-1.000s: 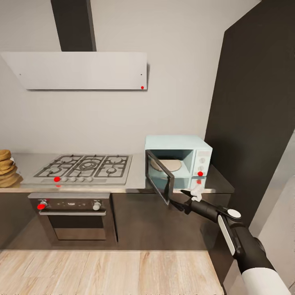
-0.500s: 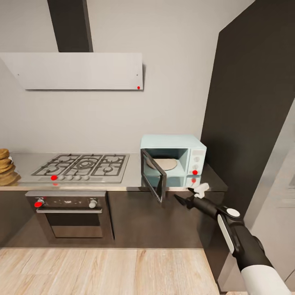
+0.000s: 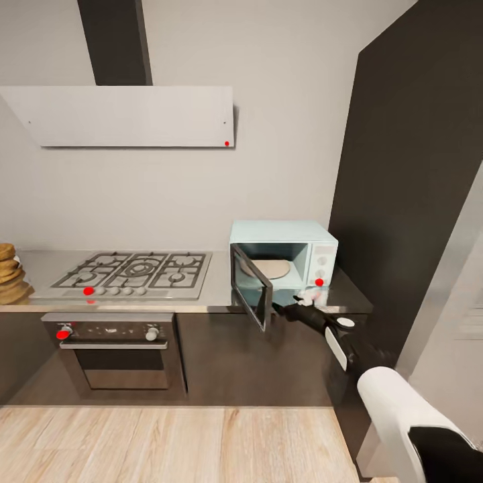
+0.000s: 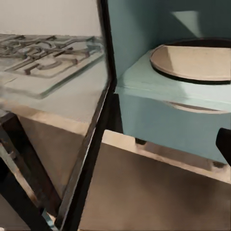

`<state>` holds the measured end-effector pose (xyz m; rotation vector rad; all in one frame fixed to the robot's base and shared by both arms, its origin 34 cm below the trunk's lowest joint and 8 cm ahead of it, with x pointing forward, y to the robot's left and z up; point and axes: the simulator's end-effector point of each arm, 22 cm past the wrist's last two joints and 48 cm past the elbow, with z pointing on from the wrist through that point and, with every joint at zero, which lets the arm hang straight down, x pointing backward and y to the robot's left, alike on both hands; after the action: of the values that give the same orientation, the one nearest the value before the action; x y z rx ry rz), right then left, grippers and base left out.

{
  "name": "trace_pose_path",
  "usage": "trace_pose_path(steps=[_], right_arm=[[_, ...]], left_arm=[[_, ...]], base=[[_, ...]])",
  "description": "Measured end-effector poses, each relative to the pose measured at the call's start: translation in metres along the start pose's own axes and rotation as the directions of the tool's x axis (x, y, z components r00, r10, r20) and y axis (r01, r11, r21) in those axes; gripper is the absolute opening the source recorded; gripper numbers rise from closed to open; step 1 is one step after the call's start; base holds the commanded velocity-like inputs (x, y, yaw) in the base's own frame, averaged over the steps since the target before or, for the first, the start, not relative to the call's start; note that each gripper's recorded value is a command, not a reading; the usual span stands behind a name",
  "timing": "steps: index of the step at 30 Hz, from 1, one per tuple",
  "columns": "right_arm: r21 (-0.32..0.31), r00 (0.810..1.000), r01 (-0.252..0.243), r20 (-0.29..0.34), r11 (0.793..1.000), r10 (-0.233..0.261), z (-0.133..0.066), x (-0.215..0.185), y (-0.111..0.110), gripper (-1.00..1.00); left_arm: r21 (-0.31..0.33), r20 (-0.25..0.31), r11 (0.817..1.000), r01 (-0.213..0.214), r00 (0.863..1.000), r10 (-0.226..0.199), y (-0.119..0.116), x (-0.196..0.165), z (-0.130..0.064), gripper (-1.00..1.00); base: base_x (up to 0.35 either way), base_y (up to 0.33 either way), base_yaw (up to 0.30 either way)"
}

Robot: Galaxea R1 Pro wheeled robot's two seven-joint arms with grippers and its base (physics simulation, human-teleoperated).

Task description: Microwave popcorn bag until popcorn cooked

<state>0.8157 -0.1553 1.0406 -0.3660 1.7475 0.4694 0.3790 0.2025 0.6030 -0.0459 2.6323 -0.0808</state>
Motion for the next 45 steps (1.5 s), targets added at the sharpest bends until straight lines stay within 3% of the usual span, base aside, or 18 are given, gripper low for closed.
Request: trace_pose_path(steps=[2,6,23,35,45], right_arm=[[-0.047,1.000,0.024,-0.017,0.999,-0.025,0.009,0.005,0.026,1.00],[-0.083,0.999,0.037,-0.034,0.996,-0.040,0.013,0.010,0.043,1.00],[-0.139,0.999,0.028,-0.036,0.990,-0.033,0.012,0.012,0.058,1.00],[-0.192,0.999,0.003,-0.034,0.981,-0.010,0.024,0.015,0.099,1.00],[-0.194,0.999,0.002,-0.034,0.981,-0.009,0.024,0.015,0.100,1.00]], left_arm=[[0.001,0.000,1.000,0.000,1.000,0.000,0.000,0.000,0.000,1.00],[0.001,0.000,1.000,0.000,1.000,0.000,-0.001,0.000,0.000,1.00],[0.001,0.000,1.000,0.000,1.000,0.000,-0.001,0.000,0.000,1.00],[0.001,-0.001,1.000,0.000,1.000,0.000,-0.001,0.000,0.000,1.00],[0.000,0.000,1.000,0.000,1.000,0.000,0.000,0.000,0.000,1.00]], base=[[0.000,0.000,0.000],[0.000,0.000,0.000],[0.000,0.000,0.000],[0.000,0.000,0.000],[0.000,0.000,0.000]])
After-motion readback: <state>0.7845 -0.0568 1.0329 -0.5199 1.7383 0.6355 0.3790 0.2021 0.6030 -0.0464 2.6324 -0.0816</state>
